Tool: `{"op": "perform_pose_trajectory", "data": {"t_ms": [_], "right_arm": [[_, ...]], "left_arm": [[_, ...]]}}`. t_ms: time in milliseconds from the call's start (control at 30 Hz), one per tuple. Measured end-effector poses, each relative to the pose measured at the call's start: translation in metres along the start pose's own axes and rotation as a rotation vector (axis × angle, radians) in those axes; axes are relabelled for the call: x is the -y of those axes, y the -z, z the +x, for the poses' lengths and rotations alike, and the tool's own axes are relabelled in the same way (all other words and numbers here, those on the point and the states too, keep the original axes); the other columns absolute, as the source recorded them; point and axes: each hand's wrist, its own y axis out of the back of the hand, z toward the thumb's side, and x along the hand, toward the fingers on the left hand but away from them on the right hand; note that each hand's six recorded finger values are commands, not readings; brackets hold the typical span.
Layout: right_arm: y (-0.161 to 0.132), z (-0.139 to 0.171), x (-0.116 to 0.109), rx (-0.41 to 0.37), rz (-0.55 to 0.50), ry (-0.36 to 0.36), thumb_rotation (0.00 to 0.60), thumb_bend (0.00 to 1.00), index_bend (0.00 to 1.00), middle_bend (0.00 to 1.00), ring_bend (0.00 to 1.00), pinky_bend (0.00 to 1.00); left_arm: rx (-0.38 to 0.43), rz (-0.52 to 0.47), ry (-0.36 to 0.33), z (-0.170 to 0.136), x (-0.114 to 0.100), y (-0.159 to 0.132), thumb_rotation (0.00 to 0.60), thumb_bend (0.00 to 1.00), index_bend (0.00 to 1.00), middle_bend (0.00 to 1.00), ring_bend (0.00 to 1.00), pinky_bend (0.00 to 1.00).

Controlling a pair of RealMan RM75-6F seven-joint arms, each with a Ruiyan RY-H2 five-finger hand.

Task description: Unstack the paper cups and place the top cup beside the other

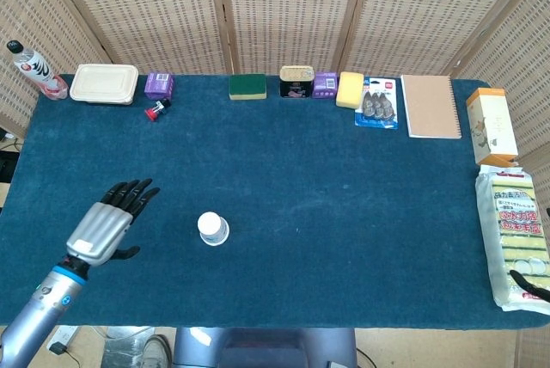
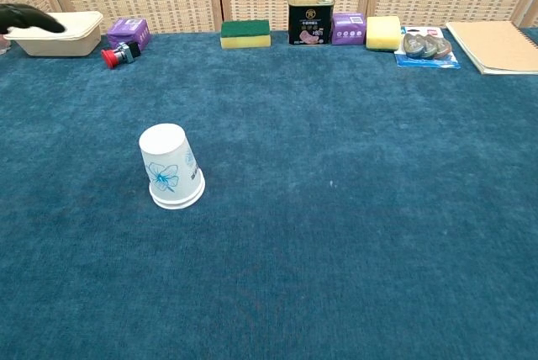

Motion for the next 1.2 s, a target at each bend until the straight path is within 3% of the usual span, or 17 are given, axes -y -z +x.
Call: {"op": "perform_pose_trajectory", "data": {"t_ms": [200, 400, 967, 1200], "right_arm": [[-0.001, -0.001, 0.001, -0.005, -0.006, -0.007, 0.600, 0.06, 0.03, 0.00, 0.00, 0.00], [-0.001, -0.002, 0.001, -0.006, -0.013, -0.009, 0.600, 0.06, 0.03, 0.00, 0.00, 0.00], [0.000, -0.004, 0.001, -0.002, -0.029, -0.002, 0.600, 0.06, 0.03, 0.00, 0.00, 0.00], [0.001, -0.005, 0.001, -0.002, -0.033, 0.001, 0.600, 0.06, 0.03, 0.00, 0.00, 0.00]], "left_arm": [[0.030, 0.016, 0.038, 0.030, 0.000, -0.030, 0.600, 0.14, 0.15, 0.00, 0.00, 0.07], [0.037, 0.024, 0.067, 0.044, 0.004, -0.048, 0.600, 0.14, 0.21, 0.00, 0.00, 0.07], [0.024, 0.027, 0.129, 0.080, 0.026, -0.086, 0.600, 0.14, 0.23, 0.00, 0.00, 0.08], [0.008, 0.038, 0.140, 0.088, 0.030, -0.094, 0.600, 0.15, 0.30, 0.00, 0.00, 0.07]]}}
